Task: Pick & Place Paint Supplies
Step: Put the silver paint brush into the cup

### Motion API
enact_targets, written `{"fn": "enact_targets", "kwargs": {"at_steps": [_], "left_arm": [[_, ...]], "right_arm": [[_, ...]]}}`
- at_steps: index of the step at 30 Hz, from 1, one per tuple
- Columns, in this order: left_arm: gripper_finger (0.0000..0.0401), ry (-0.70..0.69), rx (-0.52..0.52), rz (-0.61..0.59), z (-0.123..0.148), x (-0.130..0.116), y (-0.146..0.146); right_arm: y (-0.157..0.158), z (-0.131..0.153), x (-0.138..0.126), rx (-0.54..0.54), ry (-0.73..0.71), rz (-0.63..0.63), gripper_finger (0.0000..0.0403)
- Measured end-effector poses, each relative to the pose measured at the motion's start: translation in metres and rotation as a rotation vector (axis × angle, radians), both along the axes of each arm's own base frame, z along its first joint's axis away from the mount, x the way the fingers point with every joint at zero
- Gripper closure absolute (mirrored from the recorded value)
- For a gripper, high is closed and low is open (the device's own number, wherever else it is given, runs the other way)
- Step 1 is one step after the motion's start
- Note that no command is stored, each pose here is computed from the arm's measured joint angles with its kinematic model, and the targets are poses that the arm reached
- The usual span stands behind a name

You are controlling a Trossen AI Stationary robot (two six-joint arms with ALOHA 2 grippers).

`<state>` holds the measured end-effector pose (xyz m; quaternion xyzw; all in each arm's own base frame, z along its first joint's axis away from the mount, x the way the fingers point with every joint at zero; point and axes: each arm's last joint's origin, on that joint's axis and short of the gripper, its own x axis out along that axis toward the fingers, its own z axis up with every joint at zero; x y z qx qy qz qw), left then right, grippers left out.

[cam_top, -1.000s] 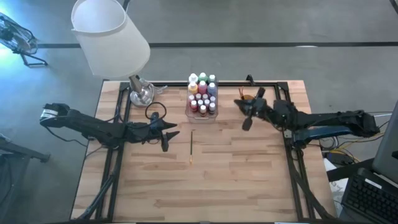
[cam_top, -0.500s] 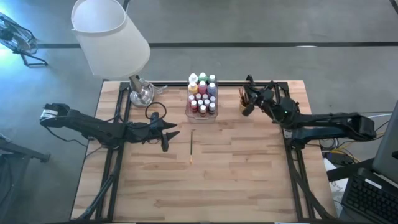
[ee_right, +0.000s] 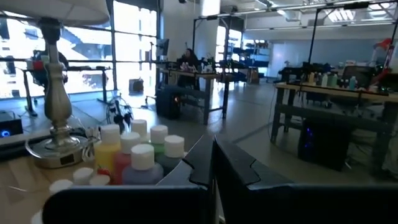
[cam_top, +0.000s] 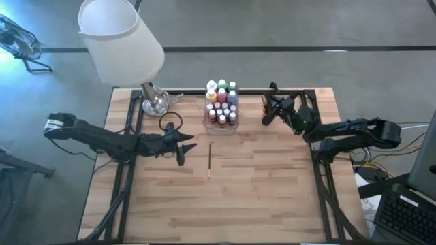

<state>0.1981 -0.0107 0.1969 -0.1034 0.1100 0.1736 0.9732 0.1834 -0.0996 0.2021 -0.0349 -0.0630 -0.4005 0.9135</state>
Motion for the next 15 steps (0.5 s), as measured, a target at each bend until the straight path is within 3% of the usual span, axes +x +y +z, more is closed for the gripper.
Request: {"fn": "enact_targets", "kwargs": {"at_steps": [15], "left_arm": [[0.0218,0.000,0.000,0.000,0.000,0.000,0.000]], "right_arm": [[-0.005,-0.024,0.008,0.053,0.119,-0.048,0.0395]]}}
